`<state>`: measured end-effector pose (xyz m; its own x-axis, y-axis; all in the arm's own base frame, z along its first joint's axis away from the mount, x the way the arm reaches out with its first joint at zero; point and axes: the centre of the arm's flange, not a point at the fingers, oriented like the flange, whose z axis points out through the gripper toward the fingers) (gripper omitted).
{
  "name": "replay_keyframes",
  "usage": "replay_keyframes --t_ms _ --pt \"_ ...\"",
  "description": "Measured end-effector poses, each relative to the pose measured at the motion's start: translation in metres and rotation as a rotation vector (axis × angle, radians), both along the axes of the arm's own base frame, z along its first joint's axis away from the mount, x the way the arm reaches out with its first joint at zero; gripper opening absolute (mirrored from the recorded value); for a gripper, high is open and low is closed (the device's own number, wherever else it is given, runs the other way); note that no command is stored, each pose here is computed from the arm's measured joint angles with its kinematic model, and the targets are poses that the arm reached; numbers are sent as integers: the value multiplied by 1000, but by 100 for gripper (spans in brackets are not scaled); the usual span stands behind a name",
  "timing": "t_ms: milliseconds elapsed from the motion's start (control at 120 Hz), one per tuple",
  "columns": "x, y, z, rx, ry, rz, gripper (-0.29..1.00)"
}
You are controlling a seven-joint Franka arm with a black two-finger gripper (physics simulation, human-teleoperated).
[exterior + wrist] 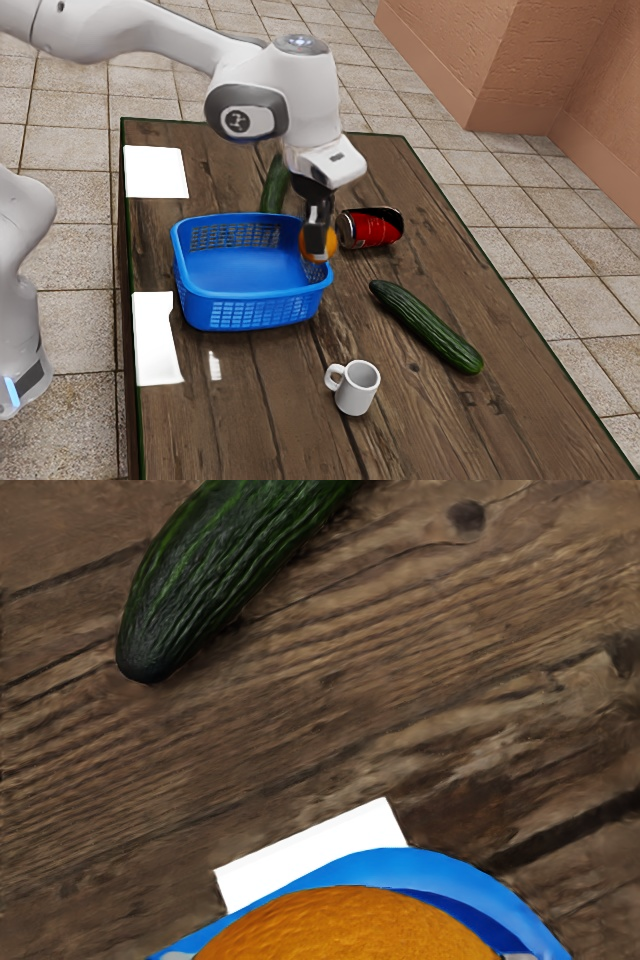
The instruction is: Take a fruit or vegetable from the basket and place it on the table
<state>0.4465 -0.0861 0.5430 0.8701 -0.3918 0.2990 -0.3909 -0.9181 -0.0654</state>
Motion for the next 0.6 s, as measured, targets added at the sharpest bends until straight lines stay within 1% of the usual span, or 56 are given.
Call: replay_keyframes --t_ms 167,275,317,367,508,600 --pt "9 -56 39 28 -81 -86 28" --pt "3 -109 48 49 -103 -174 27" --pt "7 -137 55 54 -118 -214 28" --pt "21 -172 58 53 -128 -256 28" --pt "84 -265 47 19 -138 -347 28" --pt "118 -295 24 7 -127 -360 27"
